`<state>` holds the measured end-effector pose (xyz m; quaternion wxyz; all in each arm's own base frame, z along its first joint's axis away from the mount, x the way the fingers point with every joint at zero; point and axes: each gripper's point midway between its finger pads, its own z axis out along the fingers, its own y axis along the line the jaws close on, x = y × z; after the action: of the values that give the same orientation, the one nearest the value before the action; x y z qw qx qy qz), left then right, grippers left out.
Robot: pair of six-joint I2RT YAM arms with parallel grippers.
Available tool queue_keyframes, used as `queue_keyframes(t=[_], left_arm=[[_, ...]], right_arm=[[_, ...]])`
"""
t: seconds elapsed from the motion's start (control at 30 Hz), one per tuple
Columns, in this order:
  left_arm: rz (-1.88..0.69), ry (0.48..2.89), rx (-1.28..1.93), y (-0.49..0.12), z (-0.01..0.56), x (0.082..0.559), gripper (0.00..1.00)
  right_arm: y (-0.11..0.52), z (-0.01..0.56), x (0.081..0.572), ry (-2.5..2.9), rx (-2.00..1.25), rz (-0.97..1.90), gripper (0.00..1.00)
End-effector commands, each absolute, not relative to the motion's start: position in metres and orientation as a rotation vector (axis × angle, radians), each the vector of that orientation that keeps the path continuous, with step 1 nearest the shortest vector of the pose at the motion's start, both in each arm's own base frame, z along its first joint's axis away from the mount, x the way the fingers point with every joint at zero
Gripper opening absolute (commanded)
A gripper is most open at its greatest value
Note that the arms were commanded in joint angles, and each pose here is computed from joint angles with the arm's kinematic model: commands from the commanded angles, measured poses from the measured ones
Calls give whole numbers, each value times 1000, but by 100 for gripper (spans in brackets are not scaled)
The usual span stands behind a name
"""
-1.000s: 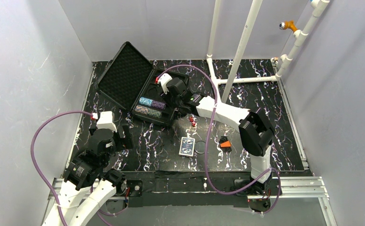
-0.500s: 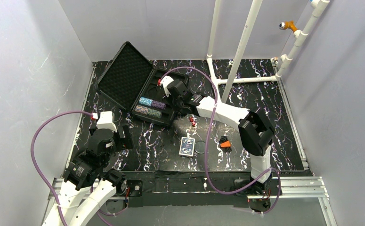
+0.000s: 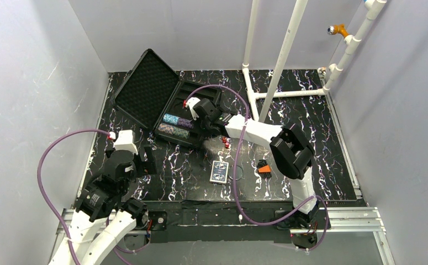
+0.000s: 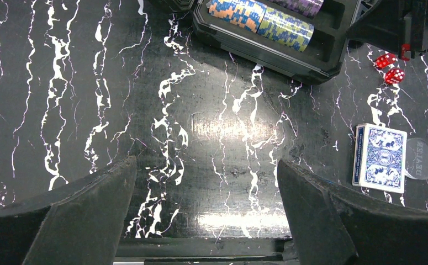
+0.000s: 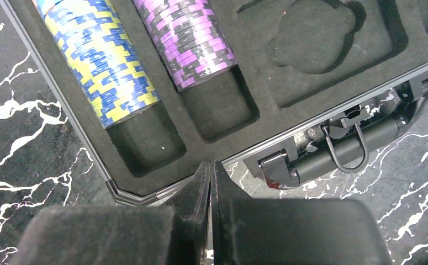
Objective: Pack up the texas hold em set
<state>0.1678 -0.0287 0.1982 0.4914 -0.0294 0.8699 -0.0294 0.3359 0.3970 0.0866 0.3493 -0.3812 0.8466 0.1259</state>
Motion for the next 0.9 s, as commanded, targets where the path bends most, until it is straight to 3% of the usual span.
queue_keyframes(t=[0.0, 0.87], left_arm=[[-46, 2136, -62, -29, 193, 171, 98], [-28, 2150, -71, -27, 190, 173, 98]], right_arm=[[410, 97, 339, 2180, -982, 393, 6], [455, 101, 351, 2118, -971, 559, 6]])
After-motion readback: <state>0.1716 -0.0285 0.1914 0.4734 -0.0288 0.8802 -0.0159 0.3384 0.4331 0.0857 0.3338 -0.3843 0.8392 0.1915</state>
